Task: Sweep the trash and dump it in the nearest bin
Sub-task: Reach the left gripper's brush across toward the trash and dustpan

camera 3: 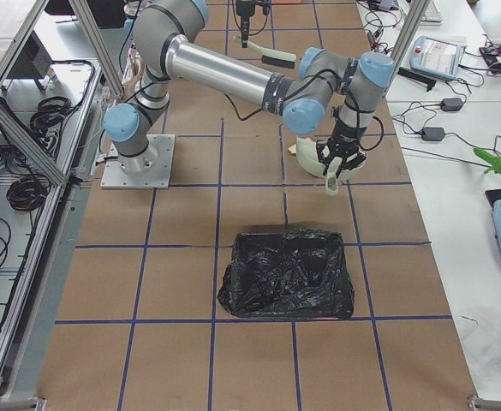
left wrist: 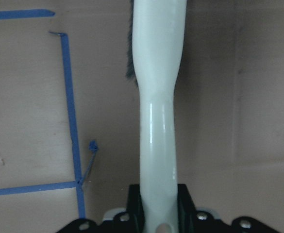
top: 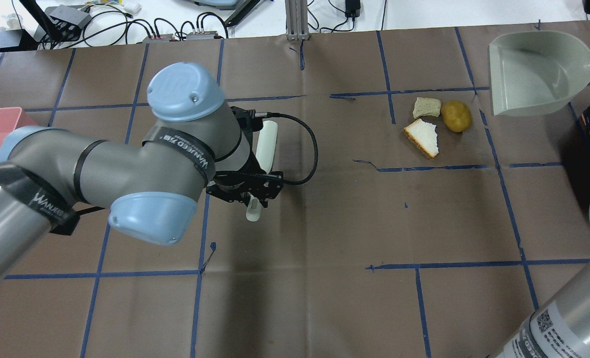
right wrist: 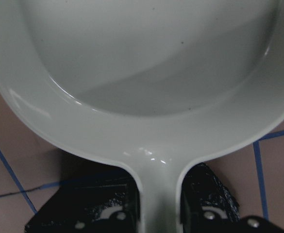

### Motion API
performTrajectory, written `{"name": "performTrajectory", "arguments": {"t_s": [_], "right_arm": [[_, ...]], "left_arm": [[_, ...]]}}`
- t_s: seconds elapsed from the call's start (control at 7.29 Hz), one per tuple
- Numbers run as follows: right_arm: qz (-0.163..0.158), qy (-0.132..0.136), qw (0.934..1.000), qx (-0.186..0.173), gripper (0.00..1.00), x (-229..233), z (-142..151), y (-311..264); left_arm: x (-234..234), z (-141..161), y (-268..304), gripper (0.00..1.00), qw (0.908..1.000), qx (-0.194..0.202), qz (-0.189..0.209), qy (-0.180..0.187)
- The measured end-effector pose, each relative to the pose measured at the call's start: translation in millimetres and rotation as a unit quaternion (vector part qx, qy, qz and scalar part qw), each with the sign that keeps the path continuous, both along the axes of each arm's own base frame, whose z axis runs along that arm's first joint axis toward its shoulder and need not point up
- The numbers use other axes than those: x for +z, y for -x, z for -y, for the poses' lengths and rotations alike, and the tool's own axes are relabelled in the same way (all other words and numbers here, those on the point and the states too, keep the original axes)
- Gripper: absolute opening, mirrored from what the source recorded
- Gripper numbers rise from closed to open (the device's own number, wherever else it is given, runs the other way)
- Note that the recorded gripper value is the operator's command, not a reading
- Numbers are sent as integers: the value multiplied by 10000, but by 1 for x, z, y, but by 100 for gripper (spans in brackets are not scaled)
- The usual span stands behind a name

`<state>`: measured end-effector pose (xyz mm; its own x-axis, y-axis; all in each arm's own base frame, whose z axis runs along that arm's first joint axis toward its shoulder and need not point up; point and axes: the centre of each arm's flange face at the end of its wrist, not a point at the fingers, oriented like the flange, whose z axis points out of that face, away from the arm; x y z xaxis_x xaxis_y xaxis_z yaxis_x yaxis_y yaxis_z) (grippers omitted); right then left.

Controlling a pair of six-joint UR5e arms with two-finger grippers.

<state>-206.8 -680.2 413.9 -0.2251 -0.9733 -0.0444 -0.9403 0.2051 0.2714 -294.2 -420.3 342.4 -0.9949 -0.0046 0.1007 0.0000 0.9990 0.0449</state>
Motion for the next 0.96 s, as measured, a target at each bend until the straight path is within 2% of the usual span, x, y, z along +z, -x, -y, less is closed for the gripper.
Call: {"name": "performTrajectory", "arguments": {"t_s": [0.27,0.55,0.82,0.96], "right_arm": [[-119,-61,9990,424,1,-23,8,31],[-82,-124,9965,817,1,-52,15,42],[-176,26,9940,1079,1,-84,11,39],[-231,114,9931,1144,1,-94,6,36]], "left_arm": [[-12,3,55,1,9998,212,38,-23],[-19,25,110,1,9992,390,56,107],[-27,48,171,2,9985,274,259,401],[-34,58,205,3,9978,347,265,497]]}}
